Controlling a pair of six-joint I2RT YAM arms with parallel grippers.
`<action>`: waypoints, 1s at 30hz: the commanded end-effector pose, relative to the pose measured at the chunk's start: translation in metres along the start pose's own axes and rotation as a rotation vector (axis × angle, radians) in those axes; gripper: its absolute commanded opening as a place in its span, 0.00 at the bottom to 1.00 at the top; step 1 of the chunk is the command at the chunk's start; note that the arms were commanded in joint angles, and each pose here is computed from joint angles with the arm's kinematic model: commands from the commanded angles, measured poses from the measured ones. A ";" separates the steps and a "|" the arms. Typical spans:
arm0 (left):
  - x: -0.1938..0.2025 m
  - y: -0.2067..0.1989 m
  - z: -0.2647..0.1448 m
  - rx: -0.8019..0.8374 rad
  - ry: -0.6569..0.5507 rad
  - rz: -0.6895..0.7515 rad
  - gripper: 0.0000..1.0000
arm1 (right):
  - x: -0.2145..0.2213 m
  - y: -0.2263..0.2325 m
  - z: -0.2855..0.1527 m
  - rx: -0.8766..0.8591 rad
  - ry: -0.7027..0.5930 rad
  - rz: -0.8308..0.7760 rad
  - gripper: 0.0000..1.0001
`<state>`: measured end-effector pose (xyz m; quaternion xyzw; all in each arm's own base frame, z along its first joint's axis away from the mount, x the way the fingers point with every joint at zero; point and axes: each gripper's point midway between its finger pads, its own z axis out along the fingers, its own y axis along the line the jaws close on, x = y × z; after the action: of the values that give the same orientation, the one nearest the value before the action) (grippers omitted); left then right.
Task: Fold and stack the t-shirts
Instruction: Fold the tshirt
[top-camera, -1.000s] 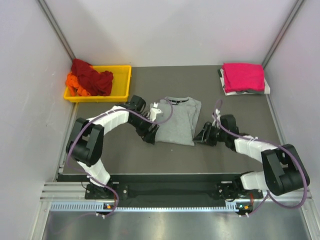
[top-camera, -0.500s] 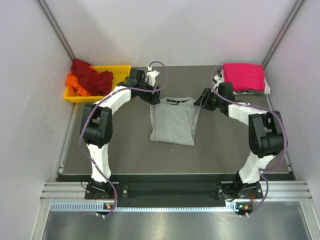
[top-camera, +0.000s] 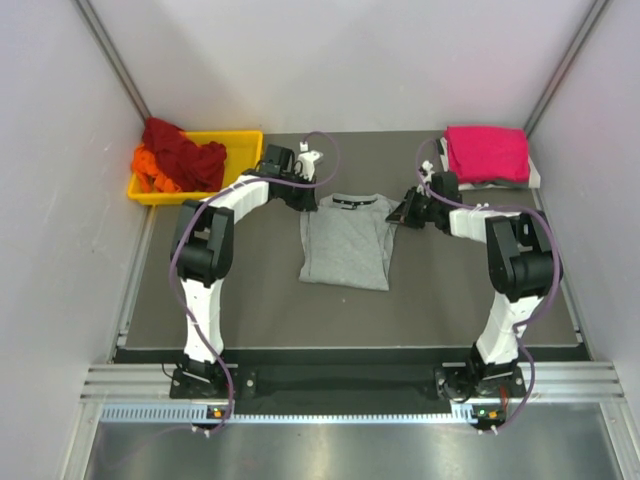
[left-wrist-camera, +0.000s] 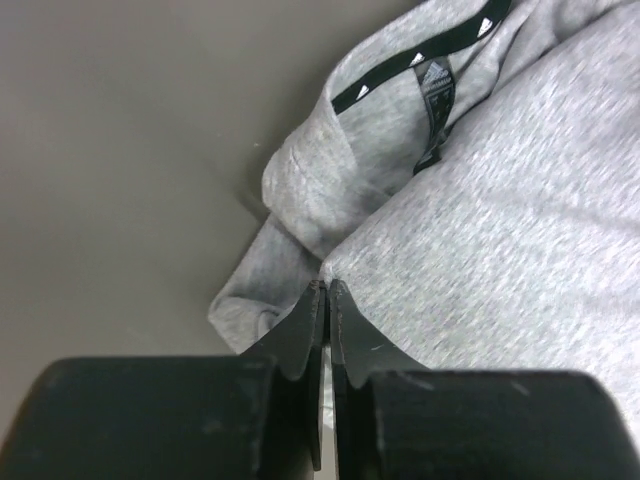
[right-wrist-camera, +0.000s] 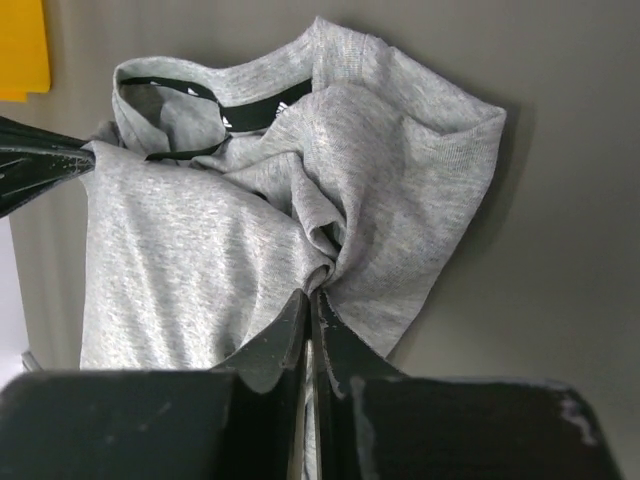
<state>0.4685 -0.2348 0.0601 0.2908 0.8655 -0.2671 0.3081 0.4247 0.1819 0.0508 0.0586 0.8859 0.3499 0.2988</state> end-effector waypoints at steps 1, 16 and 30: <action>-0.030 -0.011 -0.014 0.030 -0.091 0.053 0.00 | -0.021 0.019 -0.001 -0.049 -0.067 -0.049 0.00; -0.061 -0.012 -0.036 -0.021 -0.156 0.120 0.00 | -0.037 0.030 -0.024 0.004 -0.070 -0.118 0.36; -0.042 -0.013 -0.025 0.013 -0.120 0.095 0.00 | 0.022 0.035 -0.023 -0.084 0.008 0.008 0.32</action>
<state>0.4717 -0.2369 0.0938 0.3045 0.8472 -0.2675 0.3434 0.3838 0.1878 0.0461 0.0629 0.8967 0.3489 0.2649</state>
